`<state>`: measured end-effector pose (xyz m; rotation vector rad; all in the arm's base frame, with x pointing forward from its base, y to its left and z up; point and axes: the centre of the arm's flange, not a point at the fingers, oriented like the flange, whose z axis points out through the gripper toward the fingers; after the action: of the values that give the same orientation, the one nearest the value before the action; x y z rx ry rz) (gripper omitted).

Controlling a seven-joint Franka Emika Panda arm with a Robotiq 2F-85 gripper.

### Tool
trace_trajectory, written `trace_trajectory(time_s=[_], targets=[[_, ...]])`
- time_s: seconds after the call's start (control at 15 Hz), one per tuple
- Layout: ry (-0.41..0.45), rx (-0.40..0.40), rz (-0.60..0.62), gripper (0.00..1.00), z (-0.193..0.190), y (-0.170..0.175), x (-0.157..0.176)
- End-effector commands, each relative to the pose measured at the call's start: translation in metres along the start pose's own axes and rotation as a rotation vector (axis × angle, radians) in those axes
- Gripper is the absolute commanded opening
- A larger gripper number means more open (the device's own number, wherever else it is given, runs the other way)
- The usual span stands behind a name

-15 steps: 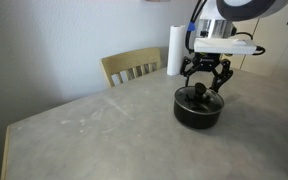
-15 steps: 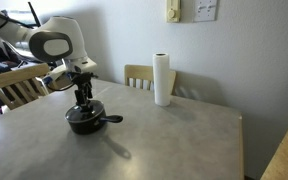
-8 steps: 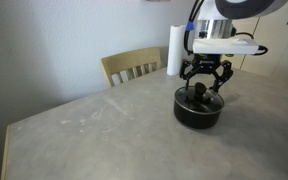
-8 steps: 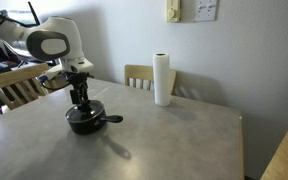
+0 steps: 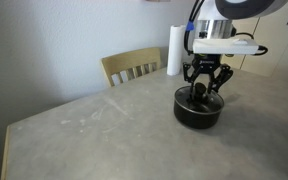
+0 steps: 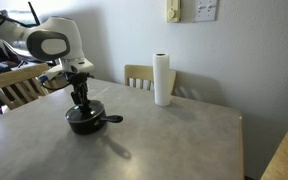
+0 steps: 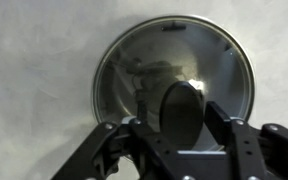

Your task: Remove the lid from the pot and put it on the table

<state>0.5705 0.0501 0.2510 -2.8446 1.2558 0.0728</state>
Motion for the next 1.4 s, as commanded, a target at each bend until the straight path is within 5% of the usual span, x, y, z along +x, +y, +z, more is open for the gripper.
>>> trace_trajectory(time_s=[0.0, 0.2, 1.07, 1.33], targets=[[-0.024, -0.003, 0.007, 0.32, -0.006, -0.002, -0.003], [-0.022, -0.009, -0.005, 0.15, -0.011, -0.003, -0.008], [0.046, -0.100, -0.039, 0.15, -0.050, 0.004, -0.024], [0.083, -0.118, -0.015, 0.15, -0.067, 0.010, -0.057]])
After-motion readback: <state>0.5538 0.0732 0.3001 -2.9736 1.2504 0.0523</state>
